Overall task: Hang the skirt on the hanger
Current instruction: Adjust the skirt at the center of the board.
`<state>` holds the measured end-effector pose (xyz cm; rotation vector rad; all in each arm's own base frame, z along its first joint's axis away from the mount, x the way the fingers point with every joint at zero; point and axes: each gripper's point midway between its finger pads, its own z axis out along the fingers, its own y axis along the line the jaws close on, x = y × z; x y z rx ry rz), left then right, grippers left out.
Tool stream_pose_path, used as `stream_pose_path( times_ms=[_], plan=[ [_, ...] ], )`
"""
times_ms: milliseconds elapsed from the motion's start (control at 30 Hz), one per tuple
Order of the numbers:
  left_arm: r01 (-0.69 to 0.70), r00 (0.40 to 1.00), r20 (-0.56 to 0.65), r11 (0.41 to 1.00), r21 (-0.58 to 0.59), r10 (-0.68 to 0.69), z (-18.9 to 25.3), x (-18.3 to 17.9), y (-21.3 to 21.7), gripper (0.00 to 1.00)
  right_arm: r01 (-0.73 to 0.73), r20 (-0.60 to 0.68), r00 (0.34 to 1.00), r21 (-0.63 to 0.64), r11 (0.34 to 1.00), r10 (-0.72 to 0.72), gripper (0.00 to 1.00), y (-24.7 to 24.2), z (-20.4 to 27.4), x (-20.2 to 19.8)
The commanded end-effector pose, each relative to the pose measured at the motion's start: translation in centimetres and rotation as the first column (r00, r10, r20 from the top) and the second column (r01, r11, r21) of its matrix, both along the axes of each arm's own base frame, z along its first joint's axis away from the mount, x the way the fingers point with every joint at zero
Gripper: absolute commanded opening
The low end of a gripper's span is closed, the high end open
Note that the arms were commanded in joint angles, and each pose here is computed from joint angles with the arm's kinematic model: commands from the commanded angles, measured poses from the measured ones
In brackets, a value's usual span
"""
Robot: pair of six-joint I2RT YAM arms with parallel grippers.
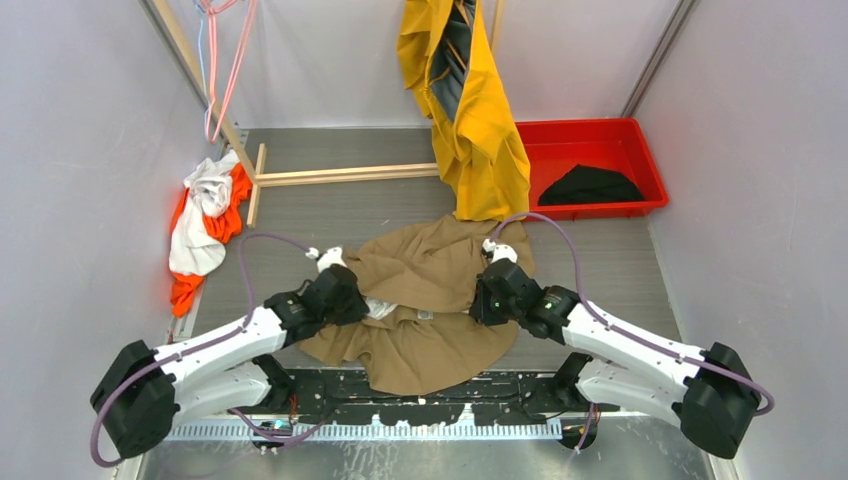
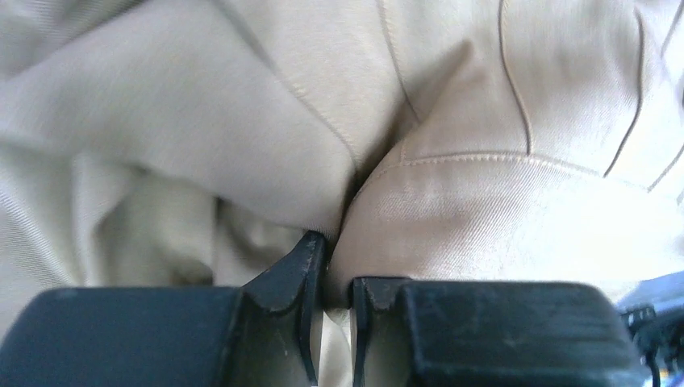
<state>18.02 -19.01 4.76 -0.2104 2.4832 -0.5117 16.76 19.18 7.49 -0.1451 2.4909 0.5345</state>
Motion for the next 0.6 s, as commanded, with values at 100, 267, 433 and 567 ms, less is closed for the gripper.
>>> stream_pose_path(
  times_ms=[100, 267, 433, 567],
  plan=[
    [-0.109, 0.986, 0.136, 0.989, 0.102, 0.095, 3.0, 5.5, 5.3, 0.15, -0.01, 0.046, 0.999, 0.087, 0.996, 0.006, 0.18, 3.6, 1.5, 3.3],
    [-0.129, 0.981, 0.159, 0.987, 0.098, 0.112, 4.5, 8.1, 6.5, 0.16, 0.006, 0.039, 0.999, 0.113, 0.994, -0.011, 0.18, 4.3, 1.3, 5.9],
    [-0.076, 0.988, 0.137, 0.993, 0.09, 0.064, 4.2, 8.3, 5.5, 0.18, 0.017, 0.005, 1.0, 0.134, 0.991, -0.018, 0.18, 4.1, 0.6, 6.7],
    [-0.034, 0.993, 0.113, 0.997, 0.073, 0.025, 4.2, 7.3, 5.0, 0.22, 0.044, 0.0, 0.999, 0.111, 0.993, -0.044, 0.16, 2.6, 0.5, 5.6]
  ],
)
